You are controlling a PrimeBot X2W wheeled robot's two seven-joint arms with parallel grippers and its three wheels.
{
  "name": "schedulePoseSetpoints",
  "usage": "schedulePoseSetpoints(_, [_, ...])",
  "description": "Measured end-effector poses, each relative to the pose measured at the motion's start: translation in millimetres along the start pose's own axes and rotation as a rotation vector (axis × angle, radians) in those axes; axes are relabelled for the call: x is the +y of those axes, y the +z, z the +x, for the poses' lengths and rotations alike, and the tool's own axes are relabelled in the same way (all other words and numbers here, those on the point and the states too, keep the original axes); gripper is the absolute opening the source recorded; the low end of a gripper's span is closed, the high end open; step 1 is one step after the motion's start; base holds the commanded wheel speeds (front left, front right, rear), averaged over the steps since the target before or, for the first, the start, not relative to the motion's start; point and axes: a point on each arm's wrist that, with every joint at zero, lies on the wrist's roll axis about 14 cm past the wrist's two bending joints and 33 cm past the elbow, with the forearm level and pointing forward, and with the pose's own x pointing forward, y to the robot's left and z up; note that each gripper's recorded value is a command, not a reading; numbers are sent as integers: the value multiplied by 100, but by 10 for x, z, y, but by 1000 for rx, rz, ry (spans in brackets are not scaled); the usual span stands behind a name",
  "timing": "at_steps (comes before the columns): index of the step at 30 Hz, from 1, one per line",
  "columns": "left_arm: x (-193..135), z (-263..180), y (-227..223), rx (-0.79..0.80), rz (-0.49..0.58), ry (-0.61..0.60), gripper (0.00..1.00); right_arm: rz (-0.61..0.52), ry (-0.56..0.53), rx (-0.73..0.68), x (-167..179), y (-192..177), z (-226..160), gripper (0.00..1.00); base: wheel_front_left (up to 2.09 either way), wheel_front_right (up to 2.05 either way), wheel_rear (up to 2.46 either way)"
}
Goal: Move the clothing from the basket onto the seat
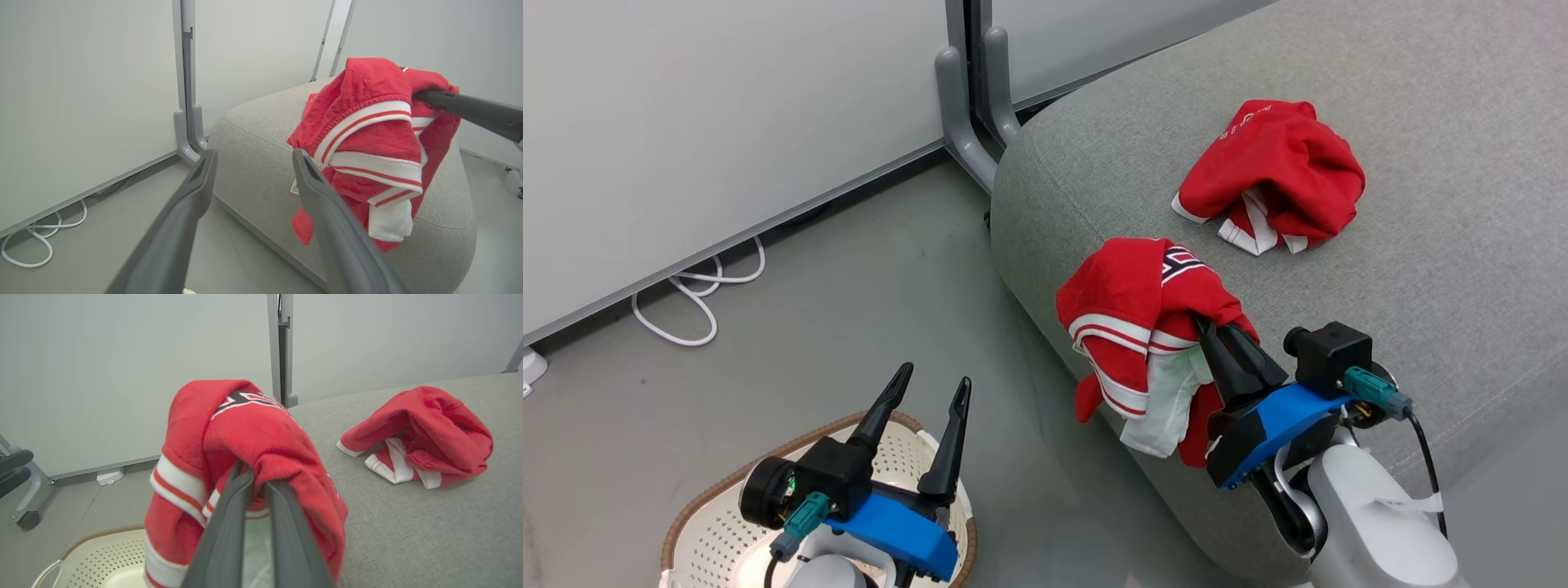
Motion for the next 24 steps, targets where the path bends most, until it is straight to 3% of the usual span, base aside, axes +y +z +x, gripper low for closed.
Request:
schedulePoseSetpoints(5, [41,1,-26,3,-7,7,100,9,-4,3,-5,-13,48,0,0,0,0])
schedulePoseSetpoints(9, [116,46,-29,-2,-6,10,100,9,-61,-4,-205,96,178,0,0,0,0])
schedulePoseSetpoints(15, [262,164,-74,-10,-3,2,100,-30,-167,-67,-636,560,547,0,0,0,0])
schedulePoseSetpoints(24, [662,408,-188,-41,8,-5,100,-175,-345,-173,-1399,1406,1058,0,0,0,0])
